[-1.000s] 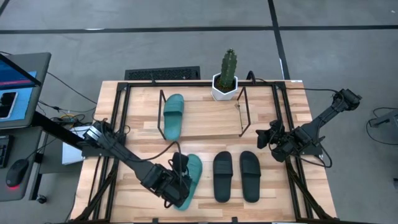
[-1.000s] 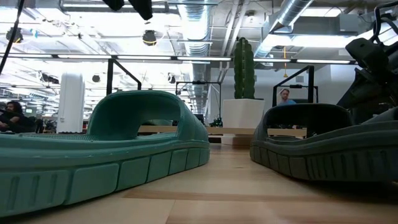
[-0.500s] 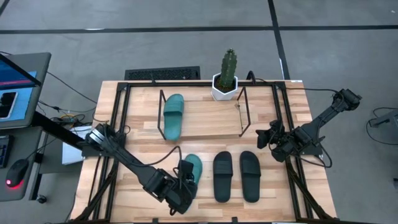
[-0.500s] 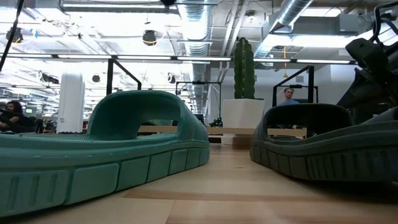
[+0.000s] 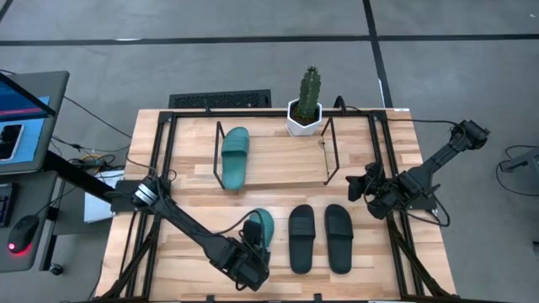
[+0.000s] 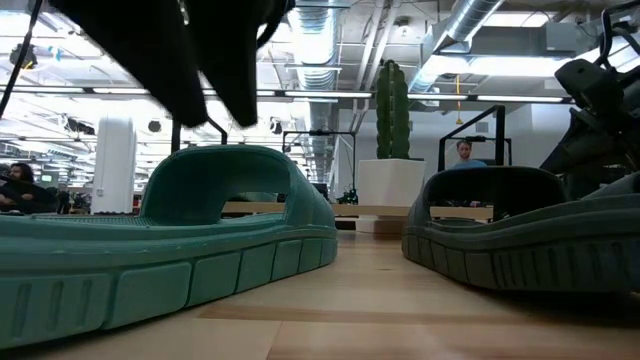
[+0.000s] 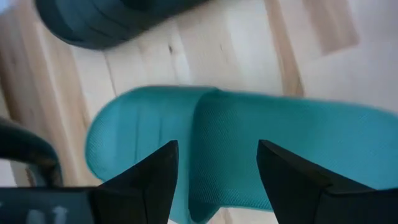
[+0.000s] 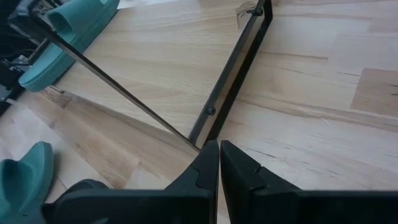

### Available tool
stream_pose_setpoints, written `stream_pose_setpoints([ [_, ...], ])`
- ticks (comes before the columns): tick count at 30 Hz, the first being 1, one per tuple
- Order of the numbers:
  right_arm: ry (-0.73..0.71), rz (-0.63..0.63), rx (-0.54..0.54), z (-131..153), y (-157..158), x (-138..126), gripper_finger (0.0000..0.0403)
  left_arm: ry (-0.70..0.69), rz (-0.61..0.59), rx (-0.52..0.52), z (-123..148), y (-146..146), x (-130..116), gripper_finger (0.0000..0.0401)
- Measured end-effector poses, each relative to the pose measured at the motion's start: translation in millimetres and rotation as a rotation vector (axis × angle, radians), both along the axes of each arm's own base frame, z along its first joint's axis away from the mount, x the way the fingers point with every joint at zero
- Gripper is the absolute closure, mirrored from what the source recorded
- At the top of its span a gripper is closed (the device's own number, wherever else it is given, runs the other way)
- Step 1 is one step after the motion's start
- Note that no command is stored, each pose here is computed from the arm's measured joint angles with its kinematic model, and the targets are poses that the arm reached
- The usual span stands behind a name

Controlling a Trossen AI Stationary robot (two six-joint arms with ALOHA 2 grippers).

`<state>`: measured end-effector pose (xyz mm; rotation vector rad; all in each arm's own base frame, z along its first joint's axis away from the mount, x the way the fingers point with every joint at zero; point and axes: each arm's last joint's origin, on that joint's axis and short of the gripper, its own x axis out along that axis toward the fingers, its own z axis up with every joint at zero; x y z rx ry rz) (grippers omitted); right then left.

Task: Pick and place slides into the shelf
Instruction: Put the light blue slipper on the shelf

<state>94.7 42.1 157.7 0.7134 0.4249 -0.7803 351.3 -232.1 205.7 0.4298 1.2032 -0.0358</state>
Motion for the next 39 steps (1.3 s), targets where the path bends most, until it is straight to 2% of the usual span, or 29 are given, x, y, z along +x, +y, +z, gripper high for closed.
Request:
stream_pose_setpoints([
  [8, -0.003, 0.001, 0.004, 0.1, 0.3, 0.3, 0.0395, 0.039, 0.02, 0.109, -2.2, 18.5, 3.9, 0.0195],
  [16, -0.002, 0.001, 0.006, 0.1, 0.3, 0.3, 0.0395, 0.078, 0.017, 0.075, -2.9, 33.3, 12.6, 0.0195],
  [21, -0.003, 0.001, 0.006, 0.1, 0.3, 0.3, 0.0395, 0.105, 0.014, 0.017, -3.4, 36.1, 14.8, 0.0195],
  [39, -0.003, 0.001, 0.006, 0.1, 0.3, 0.3, 0.0395, 0.087, 0.024, -0.006, -3.4, 39.0, 19.2, 0.0195],
])
